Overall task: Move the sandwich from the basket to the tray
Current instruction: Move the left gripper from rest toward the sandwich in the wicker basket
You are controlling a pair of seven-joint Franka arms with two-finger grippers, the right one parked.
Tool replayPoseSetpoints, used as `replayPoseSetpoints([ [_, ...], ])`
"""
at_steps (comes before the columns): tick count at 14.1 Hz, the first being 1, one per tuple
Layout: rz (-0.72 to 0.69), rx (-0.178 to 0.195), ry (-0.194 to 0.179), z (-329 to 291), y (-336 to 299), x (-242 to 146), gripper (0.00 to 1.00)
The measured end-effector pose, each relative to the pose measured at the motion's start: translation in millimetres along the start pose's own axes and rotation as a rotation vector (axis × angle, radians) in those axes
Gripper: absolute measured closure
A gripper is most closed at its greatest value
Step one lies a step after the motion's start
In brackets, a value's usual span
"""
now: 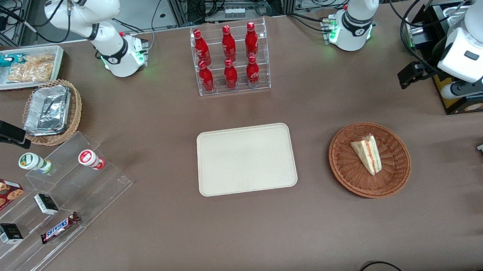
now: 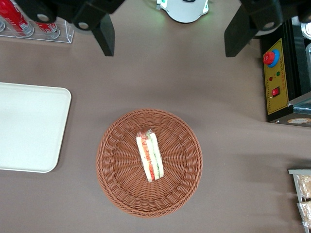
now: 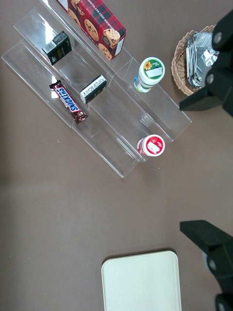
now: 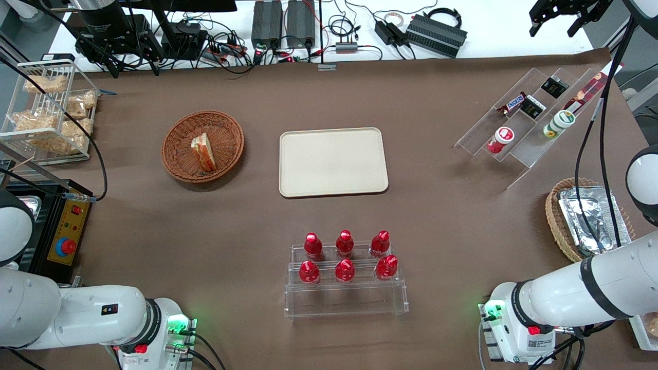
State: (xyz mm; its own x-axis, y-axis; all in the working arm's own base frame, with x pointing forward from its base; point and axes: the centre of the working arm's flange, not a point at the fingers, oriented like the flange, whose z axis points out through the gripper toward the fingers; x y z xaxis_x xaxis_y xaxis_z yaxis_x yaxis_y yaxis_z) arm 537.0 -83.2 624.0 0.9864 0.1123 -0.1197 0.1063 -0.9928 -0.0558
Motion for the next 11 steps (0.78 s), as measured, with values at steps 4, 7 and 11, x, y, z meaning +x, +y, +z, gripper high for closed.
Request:
replayPoseSetpoints([
  [4, 0.003, 0.004, -0.019, 4.9, 0.6, 1.2, 0.00],
  [7, -0.006, 0.011, -0.098, 42.3, -3.0, 24.4, 0.00],
  [11, -0.047, 0.013, -0.260, 147.2, -24.4, 80.5, 0.00],
])
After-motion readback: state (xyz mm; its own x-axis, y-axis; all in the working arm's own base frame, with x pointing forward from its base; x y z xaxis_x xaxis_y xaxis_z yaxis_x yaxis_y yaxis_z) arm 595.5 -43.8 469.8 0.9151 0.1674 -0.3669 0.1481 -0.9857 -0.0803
